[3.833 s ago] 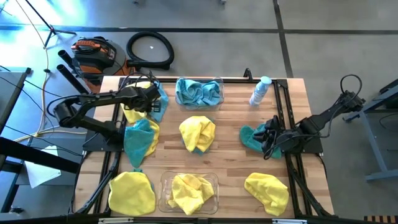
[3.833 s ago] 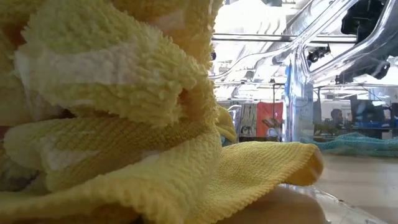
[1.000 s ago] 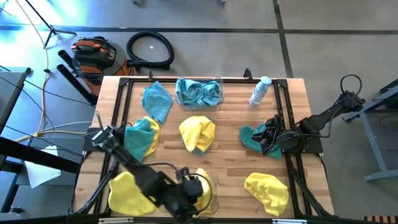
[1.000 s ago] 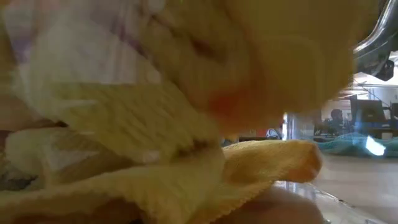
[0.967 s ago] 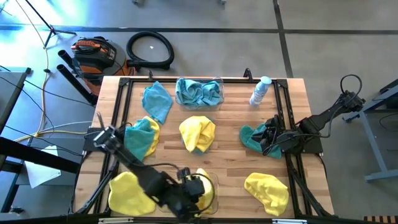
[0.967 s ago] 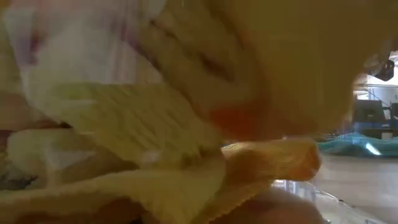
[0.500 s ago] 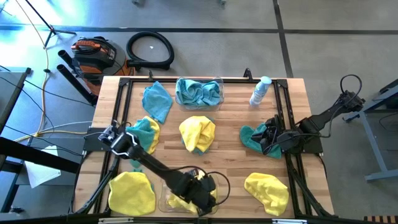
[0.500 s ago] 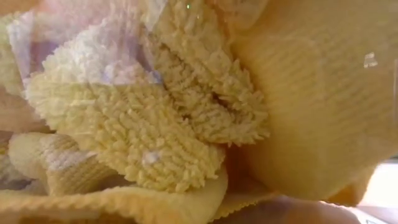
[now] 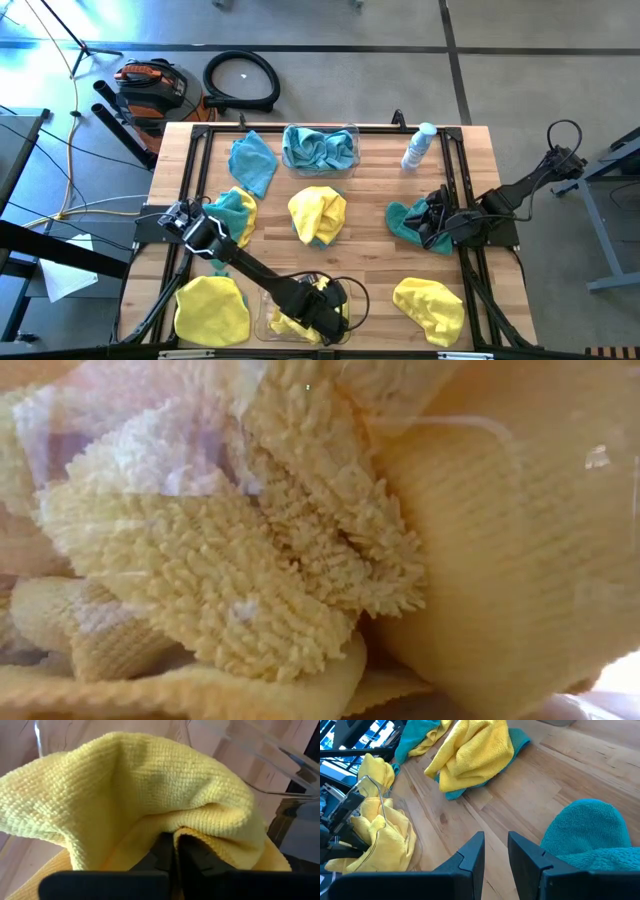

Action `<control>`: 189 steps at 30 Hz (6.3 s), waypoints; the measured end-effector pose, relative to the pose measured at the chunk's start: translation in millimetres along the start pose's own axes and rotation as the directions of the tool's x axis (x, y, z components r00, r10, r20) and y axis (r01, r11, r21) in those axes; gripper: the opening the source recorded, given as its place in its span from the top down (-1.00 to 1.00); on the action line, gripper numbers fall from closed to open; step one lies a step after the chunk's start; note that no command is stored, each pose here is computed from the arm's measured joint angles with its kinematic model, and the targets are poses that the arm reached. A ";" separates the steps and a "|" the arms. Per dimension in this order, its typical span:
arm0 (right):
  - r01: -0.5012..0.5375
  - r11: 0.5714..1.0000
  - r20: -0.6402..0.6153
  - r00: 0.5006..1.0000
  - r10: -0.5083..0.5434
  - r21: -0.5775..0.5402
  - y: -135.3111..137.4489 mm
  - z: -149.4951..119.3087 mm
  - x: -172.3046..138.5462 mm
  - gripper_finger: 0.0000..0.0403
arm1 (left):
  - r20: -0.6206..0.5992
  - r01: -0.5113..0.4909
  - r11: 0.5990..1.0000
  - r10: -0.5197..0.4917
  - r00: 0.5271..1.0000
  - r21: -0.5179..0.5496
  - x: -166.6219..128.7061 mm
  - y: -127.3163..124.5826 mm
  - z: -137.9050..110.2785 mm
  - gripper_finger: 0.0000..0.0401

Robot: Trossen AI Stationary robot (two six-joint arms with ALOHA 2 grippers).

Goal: Sort microfiber towel by color & place in baskets
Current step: Put the yellow microfiber towel into the bottom transparent bin, then put the blue microfiber towel into the top transparent bin, then put the yellow microfiber towel into the bottom transparent bin

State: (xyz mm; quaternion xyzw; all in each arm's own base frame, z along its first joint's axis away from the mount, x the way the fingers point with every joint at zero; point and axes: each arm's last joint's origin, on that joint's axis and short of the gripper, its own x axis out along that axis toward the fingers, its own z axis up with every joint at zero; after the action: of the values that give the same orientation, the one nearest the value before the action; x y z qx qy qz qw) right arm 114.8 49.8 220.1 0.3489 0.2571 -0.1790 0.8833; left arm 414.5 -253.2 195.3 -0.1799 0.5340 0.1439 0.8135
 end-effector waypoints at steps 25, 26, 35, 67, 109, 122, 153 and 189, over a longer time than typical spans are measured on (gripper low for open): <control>0.006 0.997 -0.002 1.000 -0.006 0.077 -0.6 -0.3 0.0 0.61 | 0.080 0.138 0.985 -0.147 0.986 0.107 -111.3 19.0 17.6 0.36; 0.006 0.997 -0.002 1.000 -0.006 0.077 -0.6 -0.3 0.0 0.61 | 0.090 0.134 0.985 -0.144 0.986 0.104 -119.1 22.4 18.3 0.36; 0.051 0.996 -0.032 0.998 -0.054 -0.074 1.3 -5.4 8.5 0.61 | 0.143 0.069 0.961 -0.110 0.984 0.267 -162.9 43.4 17.3 0.36; 0.188 0.887 -0.224 0.926 -0.302 -0.421 -12.8 -25.2 23.1 0.08 | 0.174 -0.220 0.958 0.188 0.967 0.184 -138.0 186.0 53.5 0.36; 0.434 0.898 -0.140 0.887 -0.440 -0.072 26.8 33.6 106.0 0.98 | 0.525 -0.085 0.994 0.111 0.844 -0.074 -160.4 332.8 -84.7 0.36; 0.450 0.852 0.331 0.873 -0.358 -0.267 81.3 197.9 77.5 0.99 | 0.535 -0.115 0.993 0.118 0.836 -0.041 -162.8 336.3 -84.9 0.36; 0.447 0.832 -0.164 0.840 -0.517 -0.329 -40.8 227.7 247.5 0.99 | 0.532 -0.109 0.993 0.119 0.838 -0.051 -162.6 336.4 -85.3 0.36; 0.427 0.826 -0.282 0.795 -0.537 -0.368 13.9 254.2 195.1 0.38 | 0.524 -0.092 0.994 0.108 0.845 -0.056 -162.5 336.2 -85.7 0.36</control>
State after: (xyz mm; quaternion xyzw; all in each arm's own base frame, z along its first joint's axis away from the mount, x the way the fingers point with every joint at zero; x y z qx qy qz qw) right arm 362.3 -147.4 273.2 0.1670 0.5247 -0.2916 0.7822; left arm 138.1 2.2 266.9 -0.1174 0.2974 0.2376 0.9172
